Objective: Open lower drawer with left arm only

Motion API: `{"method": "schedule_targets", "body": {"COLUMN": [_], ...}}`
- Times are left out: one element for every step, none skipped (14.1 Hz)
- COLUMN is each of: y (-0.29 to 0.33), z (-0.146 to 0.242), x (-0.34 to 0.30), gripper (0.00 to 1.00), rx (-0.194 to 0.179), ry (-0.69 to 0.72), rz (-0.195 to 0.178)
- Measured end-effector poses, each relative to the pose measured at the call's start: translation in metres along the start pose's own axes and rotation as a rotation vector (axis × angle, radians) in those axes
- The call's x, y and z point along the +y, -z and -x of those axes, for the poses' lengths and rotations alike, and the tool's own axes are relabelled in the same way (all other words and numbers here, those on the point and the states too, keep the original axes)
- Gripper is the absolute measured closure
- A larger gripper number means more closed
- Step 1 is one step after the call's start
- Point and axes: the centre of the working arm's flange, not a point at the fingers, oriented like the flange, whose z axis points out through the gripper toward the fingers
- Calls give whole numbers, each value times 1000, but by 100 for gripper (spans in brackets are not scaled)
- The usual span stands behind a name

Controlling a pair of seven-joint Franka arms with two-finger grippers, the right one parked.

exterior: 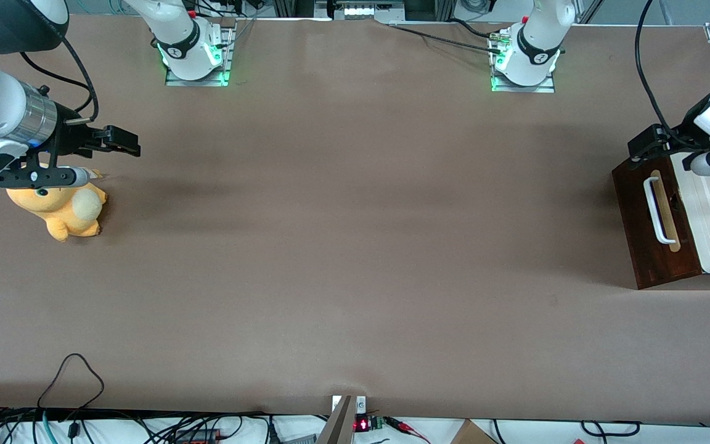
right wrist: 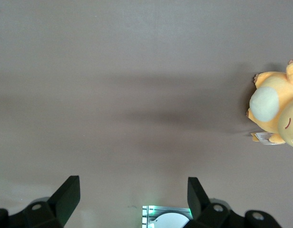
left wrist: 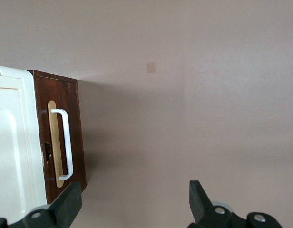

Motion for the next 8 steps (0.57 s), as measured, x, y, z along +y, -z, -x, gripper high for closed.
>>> {"method": "schedule_targets", "body": {"y": [0, 0, 1, 4, 7, 8, 8, 7], "z": [1, 2, 4, 4, 4, 4, 4, 4], "x": [0, 0, 0, 0, 0, 0, 0, 0], "gripper": [0, 0, 0, 0, 0, 0, 0, 0], "rx": [-5, -21, -31, -29, -26, -25, -27, -31], "ry": [0, 0, 0, 0, 1, 1, 1, 1], "rz": [0, 0, 0, 0, 0, 0, 1, 3]}}
